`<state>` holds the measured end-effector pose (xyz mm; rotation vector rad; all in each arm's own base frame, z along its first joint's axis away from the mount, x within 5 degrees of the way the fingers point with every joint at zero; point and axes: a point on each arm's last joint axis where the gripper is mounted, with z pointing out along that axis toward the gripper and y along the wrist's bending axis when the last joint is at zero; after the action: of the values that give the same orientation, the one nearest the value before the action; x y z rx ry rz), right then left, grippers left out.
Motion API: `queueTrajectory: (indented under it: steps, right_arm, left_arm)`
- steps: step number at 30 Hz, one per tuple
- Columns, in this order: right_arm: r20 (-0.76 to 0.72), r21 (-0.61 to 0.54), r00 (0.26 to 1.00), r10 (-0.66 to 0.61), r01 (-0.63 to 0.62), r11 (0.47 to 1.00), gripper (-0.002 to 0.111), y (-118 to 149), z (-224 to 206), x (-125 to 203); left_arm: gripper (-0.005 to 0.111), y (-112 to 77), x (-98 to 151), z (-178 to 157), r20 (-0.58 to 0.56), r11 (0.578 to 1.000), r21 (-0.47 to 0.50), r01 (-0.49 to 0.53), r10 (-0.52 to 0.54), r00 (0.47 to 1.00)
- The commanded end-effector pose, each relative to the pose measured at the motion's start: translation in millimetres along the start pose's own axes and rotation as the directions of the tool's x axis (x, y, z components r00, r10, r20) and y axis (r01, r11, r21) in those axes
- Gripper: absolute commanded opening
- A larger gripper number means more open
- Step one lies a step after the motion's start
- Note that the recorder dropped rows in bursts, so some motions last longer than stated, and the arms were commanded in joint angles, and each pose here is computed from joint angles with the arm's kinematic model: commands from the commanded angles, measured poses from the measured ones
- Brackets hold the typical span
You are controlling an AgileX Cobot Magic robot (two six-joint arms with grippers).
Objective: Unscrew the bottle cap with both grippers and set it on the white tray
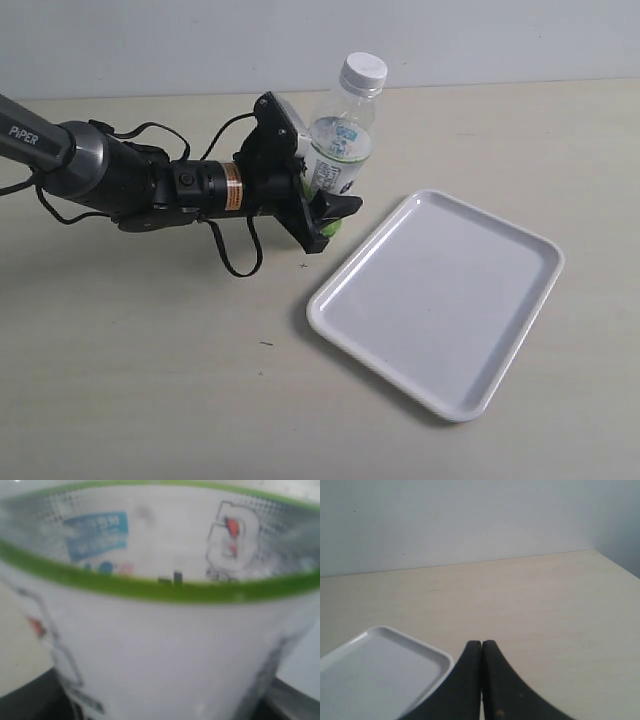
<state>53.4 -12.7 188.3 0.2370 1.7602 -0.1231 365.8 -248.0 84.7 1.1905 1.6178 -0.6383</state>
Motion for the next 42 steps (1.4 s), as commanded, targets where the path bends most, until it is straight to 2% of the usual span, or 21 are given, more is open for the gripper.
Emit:
queueTrajectory:
  steps: [1,11,16,24,31,34,36,37,39,41,42]
  right_arm:
    - [0.006,0.006,1.0,0.002,-0.002,1.0,0.0,-0.4,0.1,0.8]
    - [0.03,0.007,0.999,-0.034,0.034,0.999,0.0,-0.4,0.1,-1.4]
    - [0.23,-0.008,0.972,-0.058,0.061,0.998,0.0,2.1,-2.3,-19.4]
    - [0.486,-0.03,0.873,-0.041,0.064,0.998,0.0,5.3,-11.3,-42.6]
    - [0.466,-0.046,0.885,-0.005,0.029,0.999,0.0,5.1,-10.4,-40.9]
    - [0.415,-0.105,0.898,0.146,-0.112,0.988,0.0,4.5,-8.6,-37.3]
    - [0.401,-0.192,0.851,0.339,-0.283,0.94,0.0,4.7,-9.3,-38.8]
    - [0.411,-0.261,0.794,0.448,-0.368,0.892,0.0,5.2,-11.4,-42.6]
    - [0.465,-0.384,0.688,0.557,-0.41,0.827,0.0,7.1,-18.1,-56.6]
    - [0.44,-0.392,0.676,0.591,-0.447,0.804,0.0,7.8,-22.8,-81.5]
    - [0.434,-0.375,0.69,0.579,-0.446,0.813,0.0,8.2,-23.5,-93.4]
  left_arm:
    - [0.0,0.1,-7.4,-3.0,0.029,1.0,0.008,-0.007,0.007,1.0]
    - [0.0,-0.7,-6.0,-3.0,0.014,1.0,0.017,-0.022,0.021,1.0]
    - [0.0,-0.7,-5.3,-3.0,0.005,1.0,0.017,-0.025,0.025,1.0]
    - [0.0,-0.1,-3.1,-3.1,-0.018,0.999,0.014,-0.034,0.035,0.999]
    - [0.0,0.0,-2.7,-3.1,-0.021,0.999,0.012,-0.034,0.035,0.999]
    - [0.0,0.0,-2.8,-3.1,-0.021,0.999,0.012,-0.033,0.033,0.999]
    - [0.0,0.0,-2.8,-3.1,-0.021,0.999,0.012,-0.033,0.033,0.999]
    - [0.0,0.0,-2.8,-3.1,-0.021,0.999,0.012,-0.033,0.033,0.999]
    - [0.0,0.0,-2.8,-3.1,-0.021,0.999,0.012,-0.033,0.033,0.999]
    - [0.0,-0.2,-2.7,-3.1,-0.022,0.999,0.014,-0.035,0.035,0.999]
    - [0.0,-0.4,-2.6,-3.1,-0.023,0.999,0.017,-0.038,0.038,0.999]
